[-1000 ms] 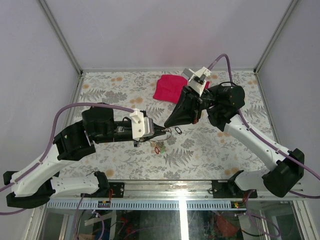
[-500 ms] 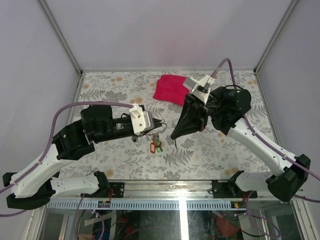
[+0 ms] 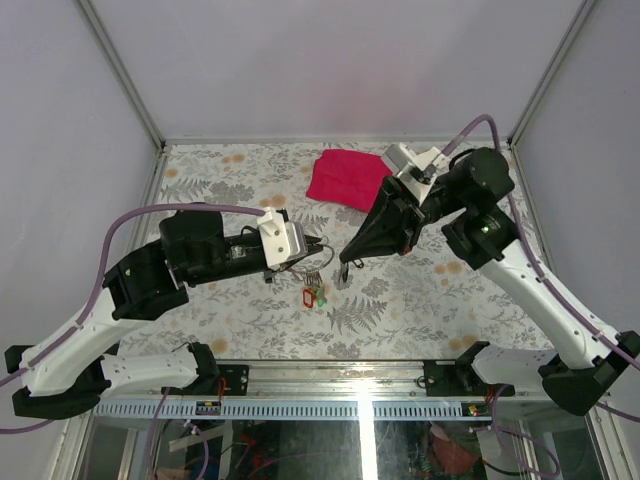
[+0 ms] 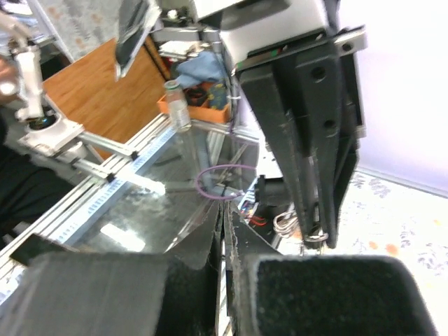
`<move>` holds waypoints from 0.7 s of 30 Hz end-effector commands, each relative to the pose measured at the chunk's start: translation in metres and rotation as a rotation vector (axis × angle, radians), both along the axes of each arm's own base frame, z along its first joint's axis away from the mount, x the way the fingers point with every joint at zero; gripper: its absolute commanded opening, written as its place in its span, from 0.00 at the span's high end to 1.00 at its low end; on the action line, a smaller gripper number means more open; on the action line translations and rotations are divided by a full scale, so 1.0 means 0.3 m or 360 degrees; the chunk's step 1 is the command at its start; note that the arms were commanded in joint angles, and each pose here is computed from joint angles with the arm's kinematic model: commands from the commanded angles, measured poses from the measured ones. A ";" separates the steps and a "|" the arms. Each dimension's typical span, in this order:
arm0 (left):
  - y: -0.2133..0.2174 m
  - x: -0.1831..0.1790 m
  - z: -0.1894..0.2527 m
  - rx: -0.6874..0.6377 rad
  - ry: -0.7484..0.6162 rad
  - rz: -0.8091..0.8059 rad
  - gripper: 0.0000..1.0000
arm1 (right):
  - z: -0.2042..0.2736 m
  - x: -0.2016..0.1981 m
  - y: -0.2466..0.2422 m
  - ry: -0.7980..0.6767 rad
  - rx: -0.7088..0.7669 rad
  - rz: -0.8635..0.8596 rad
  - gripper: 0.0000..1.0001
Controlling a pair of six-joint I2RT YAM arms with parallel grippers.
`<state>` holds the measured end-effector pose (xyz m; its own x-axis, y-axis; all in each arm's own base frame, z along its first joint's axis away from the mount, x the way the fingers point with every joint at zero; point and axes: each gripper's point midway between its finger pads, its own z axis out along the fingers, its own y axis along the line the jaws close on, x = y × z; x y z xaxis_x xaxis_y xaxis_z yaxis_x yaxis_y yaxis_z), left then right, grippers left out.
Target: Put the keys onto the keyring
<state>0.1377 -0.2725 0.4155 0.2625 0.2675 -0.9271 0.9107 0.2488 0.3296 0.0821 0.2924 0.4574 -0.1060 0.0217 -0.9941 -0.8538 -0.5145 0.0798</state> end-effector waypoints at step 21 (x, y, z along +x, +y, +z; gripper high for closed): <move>0.026 -0.058 0.121 -0.0139 -0.0091 -0.0110 1.00 | 0.010 0.161 0.040 -0.0298 0.0023 -0.0472 1.00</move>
